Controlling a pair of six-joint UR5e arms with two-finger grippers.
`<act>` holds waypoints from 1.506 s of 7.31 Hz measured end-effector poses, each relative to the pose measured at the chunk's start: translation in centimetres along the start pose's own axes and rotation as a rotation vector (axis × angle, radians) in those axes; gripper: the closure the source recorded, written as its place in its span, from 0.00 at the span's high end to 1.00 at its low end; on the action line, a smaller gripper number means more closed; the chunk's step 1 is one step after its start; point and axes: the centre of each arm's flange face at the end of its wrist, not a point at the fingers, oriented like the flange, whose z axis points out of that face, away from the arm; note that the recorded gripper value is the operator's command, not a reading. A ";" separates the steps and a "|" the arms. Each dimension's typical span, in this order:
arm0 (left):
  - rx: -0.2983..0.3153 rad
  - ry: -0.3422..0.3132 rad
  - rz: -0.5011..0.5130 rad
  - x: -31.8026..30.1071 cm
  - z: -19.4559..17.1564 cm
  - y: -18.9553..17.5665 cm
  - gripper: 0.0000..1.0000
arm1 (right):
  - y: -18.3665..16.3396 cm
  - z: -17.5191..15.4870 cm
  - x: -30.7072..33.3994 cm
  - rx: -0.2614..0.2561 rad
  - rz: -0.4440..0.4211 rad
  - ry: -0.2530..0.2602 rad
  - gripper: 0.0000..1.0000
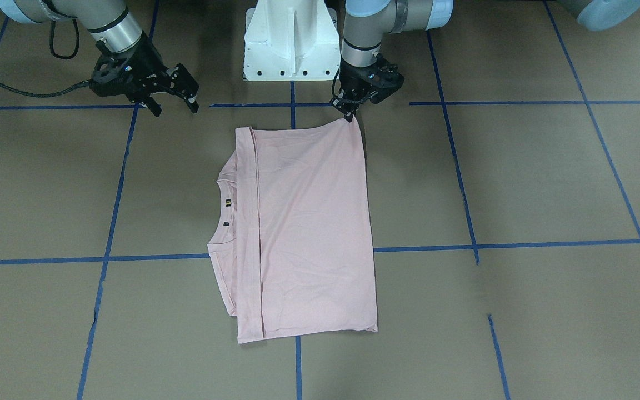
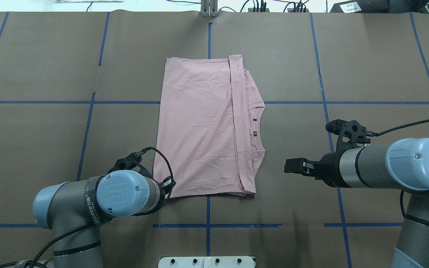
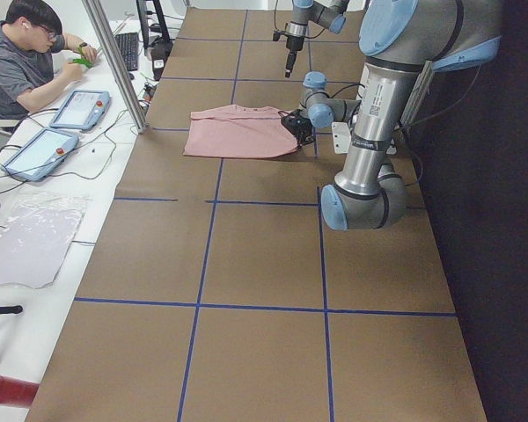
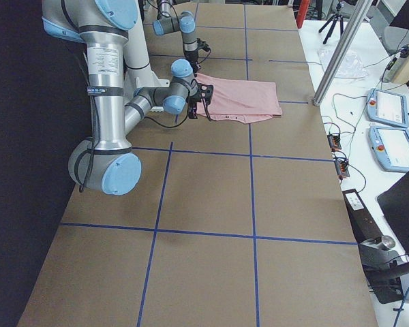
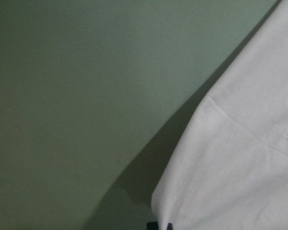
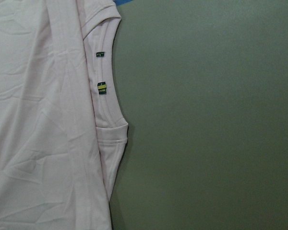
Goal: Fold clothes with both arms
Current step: 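Move the right gripper to the shirt's near edge beside the left gripper, then grasp the shirt's near edge with both grippers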
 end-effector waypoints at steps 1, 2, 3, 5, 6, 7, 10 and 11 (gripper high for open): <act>-0.001 0.000 0.034 -0.1 -0.8 0.1 0.00 | 0.2 1.3 -0.2 -0.009 0.046 0.023 1.00; -0.002 -0.001 0.077 -0.2 -1.0 0.1 0.00 | 0.6 3.1 -1.4 -0.019 0.101 0.048 1.00; -0.003 -0.002 0.107 -0.2 -1.1 0.1 0.00 | 1.3 5.0 -3.8 -0.031 0.159 0.085 1.00; -0.003 -0.002 0.125 -0.2 -1.1 0.1 0.00 | 3.0 7.9 -9.1 -0.036 0.240 0.172 1.00; -0.003 -0.002 0.127 -0.2 -1.1 0.1 0.00 | 4.0 9.3 -10.8 -0.023 0.265 0.197 1.00; -0.002 -0.003 0.128 -0.2 -1.1 0.1 0.00 | 4.6 10.5 -12.1 -0.010 0.284 0.207 1.00; -0.002 -0.004 0.128 -0.2 -1.1 0.1 0.00 | 4.9 13.1 -13.8 0.010 0.310 0.235 1.00; -0.003 -0.004 0.128 -0.2 -1.1 0.1 0.00 | 4.8 13.9 -13.7 0.016 0.311 0.247 1.00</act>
